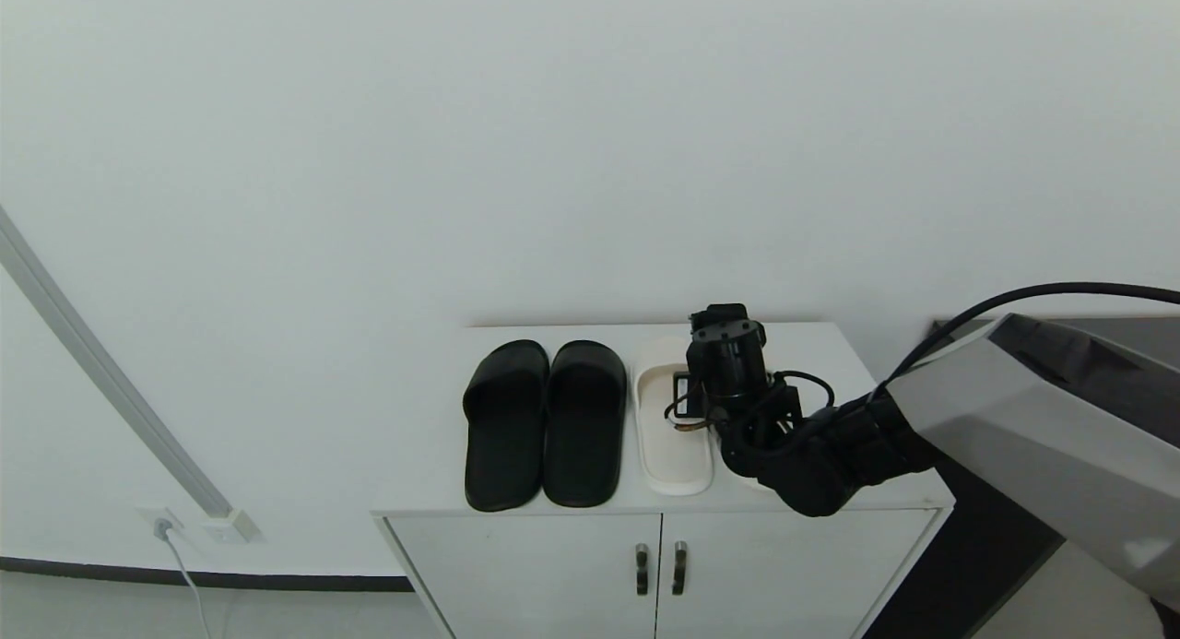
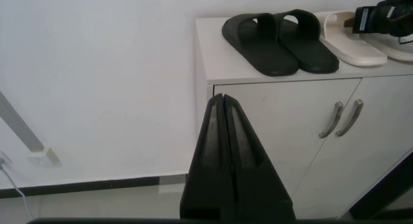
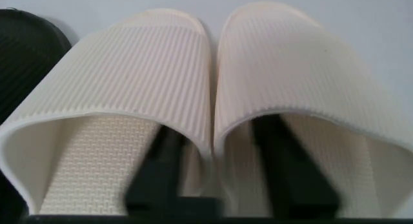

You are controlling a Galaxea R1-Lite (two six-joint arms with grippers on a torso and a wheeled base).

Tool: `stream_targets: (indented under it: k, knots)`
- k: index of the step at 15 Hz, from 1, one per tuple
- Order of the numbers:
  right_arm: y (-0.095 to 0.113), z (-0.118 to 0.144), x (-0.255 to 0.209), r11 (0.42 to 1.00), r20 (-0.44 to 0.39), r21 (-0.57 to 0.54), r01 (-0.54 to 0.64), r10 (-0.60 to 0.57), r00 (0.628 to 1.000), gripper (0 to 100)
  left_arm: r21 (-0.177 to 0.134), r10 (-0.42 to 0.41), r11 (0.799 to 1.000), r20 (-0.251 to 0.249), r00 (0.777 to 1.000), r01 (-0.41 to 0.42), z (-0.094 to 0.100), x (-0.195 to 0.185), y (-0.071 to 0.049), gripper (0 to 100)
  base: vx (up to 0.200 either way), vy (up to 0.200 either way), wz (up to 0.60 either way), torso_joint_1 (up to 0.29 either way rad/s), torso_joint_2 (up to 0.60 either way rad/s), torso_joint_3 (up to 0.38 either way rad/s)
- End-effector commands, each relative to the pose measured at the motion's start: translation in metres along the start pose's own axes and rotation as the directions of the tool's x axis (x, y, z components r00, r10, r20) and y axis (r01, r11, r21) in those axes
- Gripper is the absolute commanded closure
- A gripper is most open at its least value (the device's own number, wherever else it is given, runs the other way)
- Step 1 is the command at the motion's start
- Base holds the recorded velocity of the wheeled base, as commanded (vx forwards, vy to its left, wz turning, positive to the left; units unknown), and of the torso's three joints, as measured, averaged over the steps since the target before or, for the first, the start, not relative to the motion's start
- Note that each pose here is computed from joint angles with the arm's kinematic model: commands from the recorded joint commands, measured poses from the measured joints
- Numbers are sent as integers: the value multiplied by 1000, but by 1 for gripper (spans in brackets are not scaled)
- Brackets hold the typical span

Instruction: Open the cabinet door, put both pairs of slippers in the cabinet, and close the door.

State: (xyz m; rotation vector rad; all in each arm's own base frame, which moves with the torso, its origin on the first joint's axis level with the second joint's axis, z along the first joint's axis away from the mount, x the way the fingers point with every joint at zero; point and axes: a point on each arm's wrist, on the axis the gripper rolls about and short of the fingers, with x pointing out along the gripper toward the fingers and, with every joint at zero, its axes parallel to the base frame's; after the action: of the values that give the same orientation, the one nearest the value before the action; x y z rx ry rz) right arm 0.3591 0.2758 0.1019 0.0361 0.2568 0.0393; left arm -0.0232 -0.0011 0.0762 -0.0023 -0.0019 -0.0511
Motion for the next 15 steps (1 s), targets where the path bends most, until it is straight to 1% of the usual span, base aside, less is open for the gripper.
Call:
stream_targets:
  k: [1, 3, 5, 7, 8, 10, 11, 12, 14, 15]
  knots:
    - [1, 0, 0, 1000, 2, 0, 0, 0, 1000, 100, -1, 0, 1000, -2, 1000, 0, 0, 0, 0, 100, 0, 0, 0, 0, 0, 0]
    - [1, 1, -2, 1000, 4, -3, -1, 1, 1000, 100, -1, 0, 1000, -3, 1000, 0, 0, 0, 0, 100, 0, 0, 0, 0, 0, 0]
    - [-1, 10, -8, 1000, 21, 0, 2, -2, 1000, 100, -1, 0, 1000, 0, 1000, 0, 0, 0, 0, 100, 0, 0, 0, 0, 0, 0]
    - [-9, 30, -30, 1000, 44, 12, -19, 19, 999, 100, -1, 0, 1000, 0, 1000, 0, 0, 0, 0, 100, 0, 0, 0, 0, 0, 0]
    - [-15, 39, -46, 999, 53, -3, -32, 33, 998, 100, -1, 0, 1000, 0, 1000, 0, 0, 0, 0, 100, 0, 0, 0, 0, 0, 0]
    - [-32, 53, -96, 988, 53, -42, -151, 153, 987, 100, -2, 0, 1000, 0, 1000, 0, 0, 0, 0, 100, 0, 0, 0, 0, 0, 0]
    - [-44, 54, -127, 967, 33, -64, -247, 250, 968, 100, -2, 2, 1000, 1, 1000, -2, 0, 0, 0, 100, 0, 0, 0, 0, 0, 0]
    - [-58, 53, -156, 934, 15, -102, -343, 346, 938, 100, -2, 2, 1000, 0, 1000, -2, 0, 0, 0, 100, 0, 0, 0, 0, 0, 0]
    - [-81, 43, -200, 884, -13, -143, -446, 449, 894, 100, -1, 2, 1000, 0, 1000, -2, 0, 0, 0, 100, 0, 0, 0, 0, 0, 0]
    - [-86, 40, -216, 868, -16, -147, -475, 478, 878, 100, -1, 2, 1000, 0, 1000, -2, 0, 0, 0, 100, 0, 0, 0, 0, 0, 0]
